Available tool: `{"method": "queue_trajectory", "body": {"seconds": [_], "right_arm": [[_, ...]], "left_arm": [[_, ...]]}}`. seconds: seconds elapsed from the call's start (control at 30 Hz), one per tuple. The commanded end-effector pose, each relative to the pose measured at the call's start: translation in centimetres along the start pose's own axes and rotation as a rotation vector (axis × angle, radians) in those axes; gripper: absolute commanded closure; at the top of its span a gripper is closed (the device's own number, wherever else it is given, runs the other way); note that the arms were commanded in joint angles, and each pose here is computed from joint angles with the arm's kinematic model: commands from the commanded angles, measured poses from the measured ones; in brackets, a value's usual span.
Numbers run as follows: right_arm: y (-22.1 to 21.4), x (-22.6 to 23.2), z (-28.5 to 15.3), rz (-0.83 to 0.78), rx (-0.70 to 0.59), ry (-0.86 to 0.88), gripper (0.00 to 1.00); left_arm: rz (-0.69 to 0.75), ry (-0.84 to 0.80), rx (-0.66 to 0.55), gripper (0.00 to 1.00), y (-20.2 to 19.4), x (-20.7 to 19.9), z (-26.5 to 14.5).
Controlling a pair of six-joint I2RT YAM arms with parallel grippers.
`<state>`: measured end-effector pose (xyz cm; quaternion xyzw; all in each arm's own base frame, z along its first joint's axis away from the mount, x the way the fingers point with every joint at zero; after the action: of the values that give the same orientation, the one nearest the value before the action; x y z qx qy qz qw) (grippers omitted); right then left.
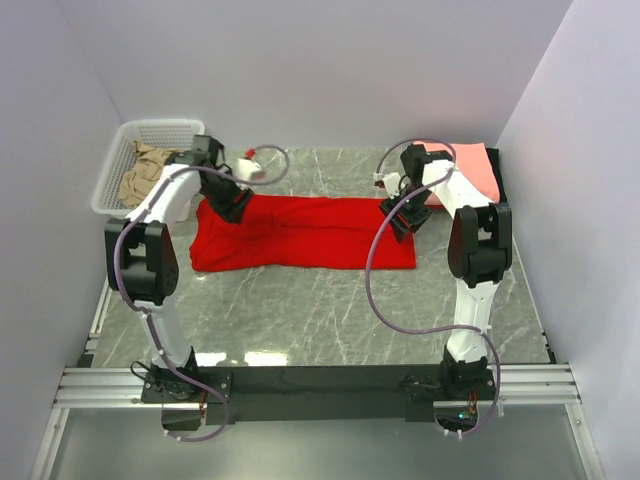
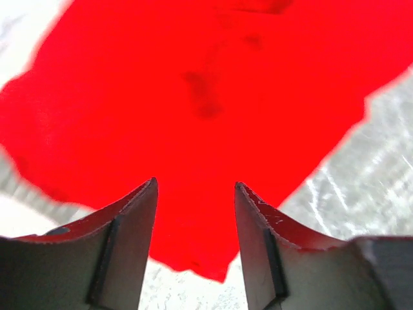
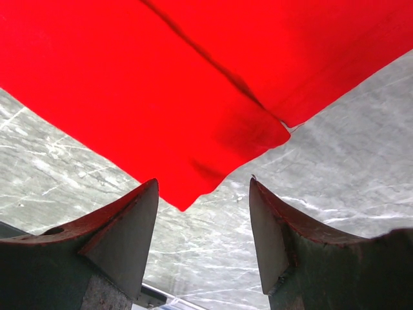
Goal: Fold and stack the t-shirts
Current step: Fold the tshirt
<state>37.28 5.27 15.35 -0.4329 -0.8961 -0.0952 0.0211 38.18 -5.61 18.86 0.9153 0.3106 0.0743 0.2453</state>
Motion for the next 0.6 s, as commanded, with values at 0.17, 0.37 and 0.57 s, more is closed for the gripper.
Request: {"method": "queue_trajectory", "body": {"seconds": [0.17, 0.37, 0.57], "right_arm": [[2.9, -0.2, -0.1, 0.009, -0.084, -0.004, 0.46], [5.1, -0.7, 2.9, 0.017, -0.090, -0.022, 0.50], [4.4, -0.9, 5.3, 0.033, 0.013, -0.058, 0.62]], "left_arm": [[-0.220, 0.029, -0.046, 0.54, -1.7, 3.6, -0.1], [-0.322, 0.044, -0.063, 0.56, -2.0, 3.0, 0.3], [-0.383, 0.069, -0.091, 0.54, -2.7, 1.4, -0.7]]}}
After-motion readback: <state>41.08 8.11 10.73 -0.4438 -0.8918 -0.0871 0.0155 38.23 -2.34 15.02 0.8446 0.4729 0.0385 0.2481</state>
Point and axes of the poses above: each gripper's point midway between its finger pads, its own z axis out along the fingers, its own x axis along the line the jaws close on, y = z × x, the point moved 9 cm from there along -z, back along the fingers
